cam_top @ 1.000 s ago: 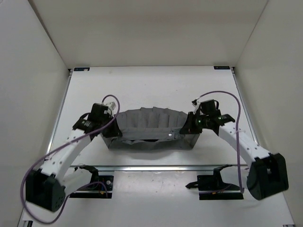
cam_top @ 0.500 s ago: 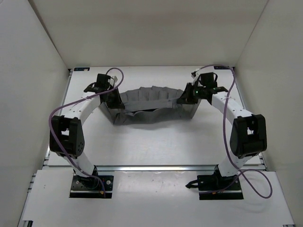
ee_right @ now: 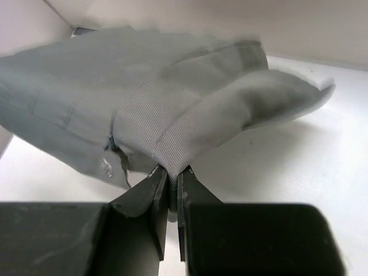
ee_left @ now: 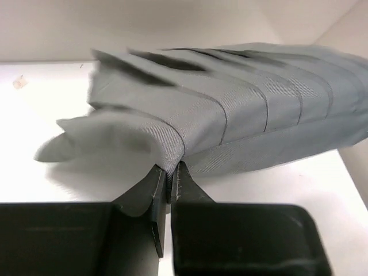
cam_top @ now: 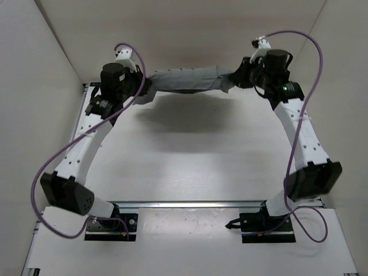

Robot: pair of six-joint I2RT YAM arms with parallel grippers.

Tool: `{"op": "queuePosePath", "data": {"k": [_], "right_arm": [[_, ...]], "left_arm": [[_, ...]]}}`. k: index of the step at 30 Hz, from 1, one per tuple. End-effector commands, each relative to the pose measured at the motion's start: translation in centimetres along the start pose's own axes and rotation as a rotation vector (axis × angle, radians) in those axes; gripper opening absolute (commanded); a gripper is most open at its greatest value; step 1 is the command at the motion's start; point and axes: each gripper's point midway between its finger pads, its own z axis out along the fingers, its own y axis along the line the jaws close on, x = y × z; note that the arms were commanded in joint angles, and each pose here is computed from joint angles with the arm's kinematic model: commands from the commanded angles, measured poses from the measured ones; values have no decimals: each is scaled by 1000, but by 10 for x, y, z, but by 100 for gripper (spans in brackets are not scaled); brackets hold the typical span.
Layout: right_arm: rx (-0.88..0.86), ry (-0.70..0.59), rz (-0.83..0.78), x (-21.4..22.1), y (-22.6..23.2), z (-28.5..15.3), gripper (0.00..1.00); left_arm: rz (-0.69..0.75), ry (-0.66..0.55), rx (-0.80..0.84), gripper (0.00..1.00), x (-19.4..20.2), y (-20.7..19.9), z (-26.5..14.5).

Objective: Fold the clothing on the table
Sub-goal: Fold the skirt

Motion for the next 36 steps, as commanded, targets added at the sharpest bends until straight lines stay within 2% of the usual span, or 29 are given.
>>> {"op": "queuePosePath", "data": {"k": [1,2,3,4,5,6,7,9,11,13,16,19,23,24,25,27,30,31,32,33,34,35,36], "right_arm": [[169,65,-2,55,-45,-28,0],[177,117,10,89,-46,-37,0],[171,120,1,100,-36,-50,0],[218,233,12,151,-40,-53,0],[234,295,35,186,-32,-66,0],[230,329,36,201,-25,-82,0],[226,446,73,245,-16,-94,0],[228,527,151,289,3,-125,0],[150,558,231,307,33,-145,0],[67,534,316,309,54,-159,0],[42,505,389,316,53,-159,0],[8,484,408,310,36,-142,0],[32,461,400,300,12,-106,0],[18,439,388,293,9,-99,1],[17,427,402,292,2,-88,7],[16,439,423,299,-5,-75,15],[8,366,432,284,-15,-59,14],[2,324,424,276,-18,-54,17],[1,275,421,265,-23,-50,20],[2,263,418,262,-28,-48,31],[19,247,426,254,-36,-46,48],[16,234,416,244,-39,-45,57],[11,226,397,235,-43,-44,92]], "left_arm": [[31,1,-153,0,24,35,-19],[38,81,-139,0,61,34,-26],[34,102,-132,0,74,26,-41],[37,175,-138,0,110,31,-55],[40,264,-125,0,153,28,-65],[25,288,-107,0,167,19,-83],[21,371,-117,0,202,24,-102],[-45,514,-83,0,255,19,-135],[-93,593,-56,0,279,16,-163],[-130,593,-73,0,280,21,-187],[-171,581,-95,0,272,31,-194],[-181,596,-110,0,269,42,-174],[-191,569,-126,1,256,50,-124],[-204,580,-130,11,258,53,-108],[-220,579,-122,22,254,53,-100],[-236,634,-139,36,267,62,-79],[-227,655,-122,42,264,65,-56],[-224,634,-122,44,257,67,-49],[-216,598,-117,55,247,69,-41],[-219,593,-117,67,244,72,-38],[-216,571,-126,70,237,76,-33],[-209,549,-122,84,226,75,-29],[-203,534,-120,94,218,76,-26]]}}
